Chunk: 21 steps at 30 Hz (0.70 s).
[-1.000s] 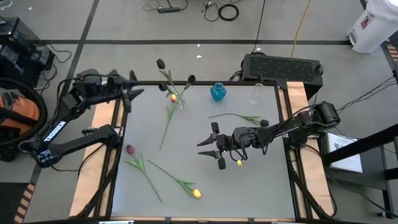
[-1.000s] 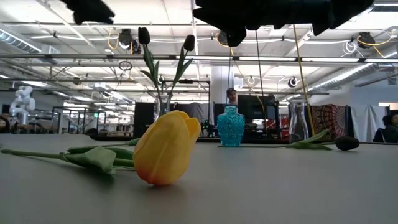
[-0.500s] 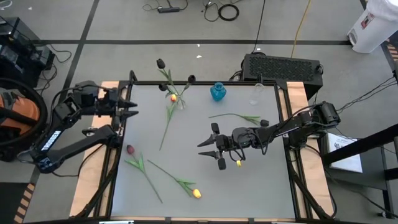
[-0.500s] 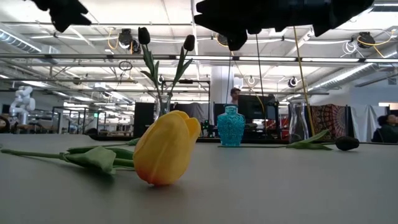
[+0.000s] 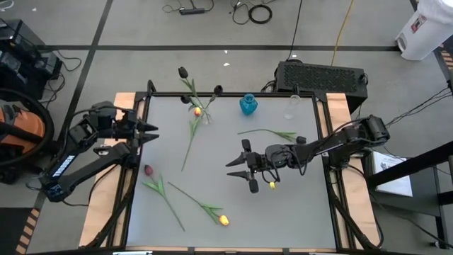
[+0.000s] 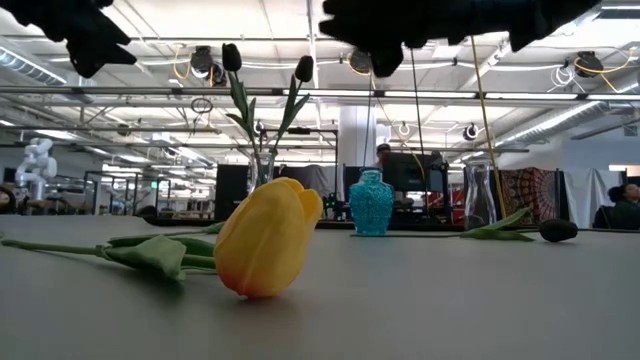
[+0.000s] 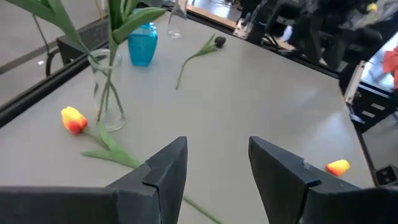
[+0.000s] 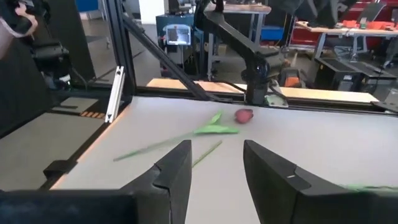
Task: Sort flowers into vase by color
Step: Put the black flower into the left transparent flower vase
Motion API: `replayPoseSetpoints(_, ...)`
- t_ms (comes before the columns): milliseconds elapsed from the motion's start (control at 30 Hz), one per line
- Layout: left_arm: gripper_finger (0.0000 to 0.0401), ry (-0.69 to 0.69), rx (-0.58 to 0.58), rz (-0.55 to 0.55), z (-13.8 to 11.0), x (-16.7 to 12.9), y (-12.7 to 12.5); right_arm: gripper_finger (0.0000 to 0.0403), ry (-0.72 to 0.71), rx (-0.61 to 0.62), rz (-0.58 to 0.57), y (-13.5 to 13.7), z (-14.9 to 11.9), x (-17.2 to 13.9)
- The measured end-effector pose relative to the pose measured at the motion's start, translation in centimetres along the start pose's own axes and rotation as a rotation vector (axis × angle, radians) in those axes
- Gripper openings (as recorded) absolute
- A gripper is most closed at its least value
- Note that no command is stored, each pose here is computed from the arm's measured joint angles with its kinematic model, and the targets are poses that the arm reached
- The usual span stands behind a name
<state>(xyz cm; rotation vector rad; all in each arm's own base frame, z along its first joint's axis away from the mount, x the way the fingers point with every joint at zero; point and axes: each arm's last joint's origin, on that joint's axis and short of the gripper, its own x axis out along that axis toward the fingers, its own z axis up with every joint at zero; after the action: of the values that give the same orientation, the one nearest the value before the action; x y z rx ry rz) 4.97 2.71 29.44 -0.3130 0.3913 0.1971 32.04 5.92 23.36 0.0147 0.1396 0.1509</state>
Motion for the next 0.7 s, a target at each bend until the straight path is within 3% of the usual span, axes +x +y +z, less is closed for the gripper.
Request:
replayPoseSetpoints(333,0.0178,-0.075,0.000,-0.074,-0.1,1.3,0.6,0.0137,0.026,-0.007,-0.040,0.1,3.4,-4.1)
replayPoseSetpoints(500,0.0178,-0.123,-0.006,-0.172,-0.6,3.0,1.2,0.0137,0.123,0.015,-0.043,0.5,3.8,-6.3)
replayPoseSetpoints(700,0.0178,-0.110,-0.009,-0.236,-1.5,4.3,1.3,0.0137,0.241,0.031,-0.139,0.9,3.4,-8.1)
